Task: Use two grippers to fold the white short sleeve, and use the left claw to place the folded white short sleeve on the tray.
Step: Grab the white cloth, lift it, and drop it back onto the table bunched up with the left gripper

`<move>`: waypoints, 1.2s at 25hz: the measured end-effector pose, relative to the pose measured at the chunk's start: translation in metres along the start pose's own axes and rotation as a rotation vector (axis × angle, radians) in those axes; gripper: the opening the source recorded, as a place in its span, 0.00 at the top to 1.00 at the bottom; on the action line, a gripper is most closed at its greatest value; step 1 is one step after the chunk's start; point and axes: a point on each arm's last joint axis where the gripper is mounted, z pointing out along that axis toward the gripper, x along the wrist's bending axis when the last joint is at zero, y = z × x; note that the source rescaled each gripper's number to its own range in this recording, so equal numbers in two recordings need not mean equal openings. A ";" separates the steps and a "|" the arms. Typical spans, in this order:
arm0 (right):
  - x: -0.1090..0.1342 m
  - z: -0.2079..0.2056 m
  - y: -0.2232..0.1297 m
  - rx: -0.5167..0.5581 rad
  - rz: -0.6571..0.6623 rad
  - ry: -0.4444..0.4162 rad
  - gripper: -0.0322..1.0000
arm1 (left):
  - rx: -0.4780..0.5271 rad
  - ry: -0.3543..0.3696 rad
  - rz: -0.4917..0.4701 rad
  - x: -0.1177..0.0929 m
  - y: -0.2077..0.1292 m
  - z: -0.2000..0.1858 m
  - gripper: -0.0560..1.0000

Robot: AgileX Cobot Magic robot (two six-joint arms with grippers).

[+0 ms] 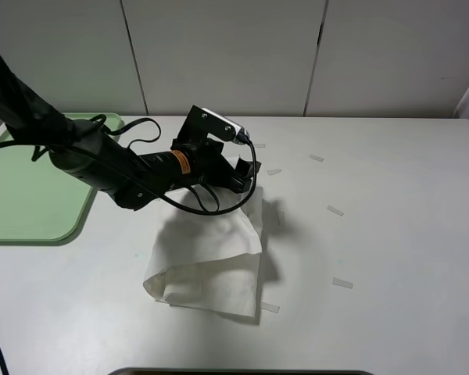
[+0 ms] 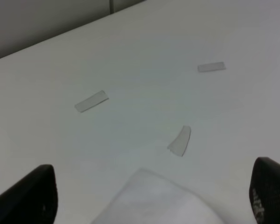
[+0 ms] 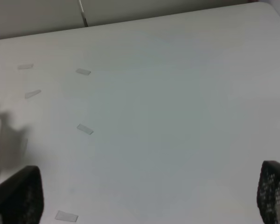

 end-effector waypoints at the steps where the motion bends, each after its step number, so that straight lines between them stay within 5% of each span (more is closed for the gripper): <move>1: 0.000 0.000 0.000 0.000 0.000 0.000 0.00 | -0.004 -0.003 0.020 0.002 -0.007 0.013 0.18; 17: 0.000 0.000 0.000 0.000 0.000 0.001 0.00 | -0.075 -0.017 0.051 0.001 -0.017 0.039 0.18; 21: 0.000 0.000 0.000 0.000 0.000 0.001 0.00 | -0.066 0.015 0.003 0.002 0.037 0.016 0.18; 25: 0.000 0.000 0.000 0.000 0.000 0.001 0.00 | 0.017 0.061 0.009 0.004 0.077 -0.013 0.18; 30: 0.000 0.000 0.000 0.000 0.001 0.002 0.00 | 0.256 0.149 0.006 0.005 0.110 -0.066 0.18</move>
